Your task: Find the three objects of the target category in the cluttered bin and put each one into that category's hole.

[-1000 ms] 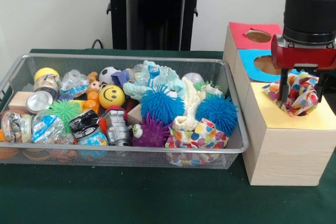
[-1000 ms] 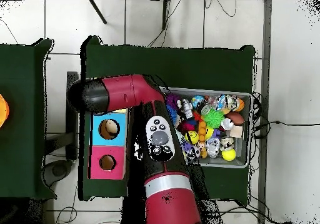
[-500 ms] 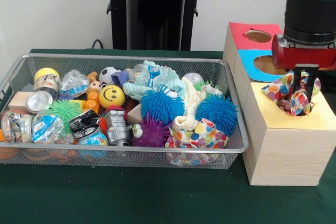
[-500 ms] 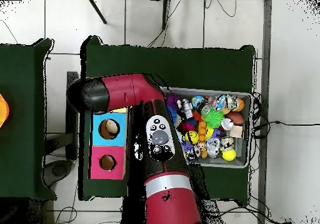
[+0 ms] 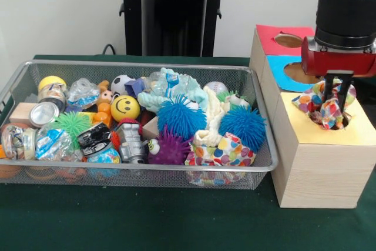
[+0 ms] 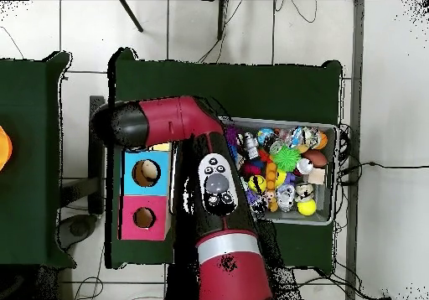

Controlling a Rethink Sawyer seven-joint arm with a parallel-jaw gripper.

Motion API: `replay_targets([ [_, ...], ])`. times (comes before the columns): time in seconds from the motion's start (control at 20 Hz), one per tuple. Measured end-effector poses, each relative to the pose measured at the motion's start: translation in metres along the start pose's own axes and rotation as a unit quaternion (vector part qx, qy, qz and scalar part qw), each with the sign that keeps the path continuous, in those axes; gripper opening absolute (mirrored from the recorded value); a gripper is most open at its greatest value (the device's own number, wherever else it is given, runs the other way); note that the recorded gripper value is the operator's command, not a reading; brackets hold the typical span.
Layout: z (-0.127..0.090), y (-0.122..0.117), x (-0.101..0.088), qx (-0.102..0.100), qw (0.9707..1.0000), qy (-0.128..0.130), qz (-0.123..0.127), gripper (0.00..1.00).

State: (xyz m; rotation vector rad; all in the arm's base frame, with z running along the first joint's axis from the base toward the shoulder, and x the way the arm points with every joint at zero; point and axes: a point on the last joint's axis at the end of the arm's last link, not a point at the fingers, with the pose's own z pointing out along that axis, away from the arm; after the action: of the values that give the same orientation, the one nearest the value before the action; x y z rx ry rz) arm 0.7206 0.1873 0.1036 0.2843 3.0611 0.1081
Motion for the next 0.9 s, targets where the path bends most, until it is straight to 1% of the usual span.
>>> replay_targets([
  [0.15, -0.002, -0.014, -0.006, 0.004, 0.9999, 0.009, 0.011, 0.0],
  [0.25, 0.0, -0.027, -0.016, 0.004, 0.9997, 0.008, 0.021, 0.0],
  [0.35, 0.003, -0.032, -0.022, 0.003, 0.9996, 0.006, 0.026, 0.0],
  [0.45, 0.013, -0.039, -0.029, 0.003, 0.9995, 0.005, 0.032, 0.0],
  [0.5, 0.023, -0.043, -0.033, 0.003, 0.9994, 0.004, 0.035, 0.0],
  [0.65, 0.024, -0.046, -0.05, 0.0, 0.9992, -0.013, 0.039, 0.0],
  [0.7, 0.026, -0.047, -0.057, 0.0, 0.999, -0.023, 0.039, 0.0],
  [0.8, 0.036, -0.049, -0.066, 0.0, 0.9986, -0.04, 0.036, 0.0],
  [0.85, 0.05, -0.052, -0.069, 0.001, 0.998, -0.055, 0.031, 0.0],
  [0.9, 0.055, -0.052, -0.07, 0.001, 0.9978, -0.059, 0.03, 0.0],
])
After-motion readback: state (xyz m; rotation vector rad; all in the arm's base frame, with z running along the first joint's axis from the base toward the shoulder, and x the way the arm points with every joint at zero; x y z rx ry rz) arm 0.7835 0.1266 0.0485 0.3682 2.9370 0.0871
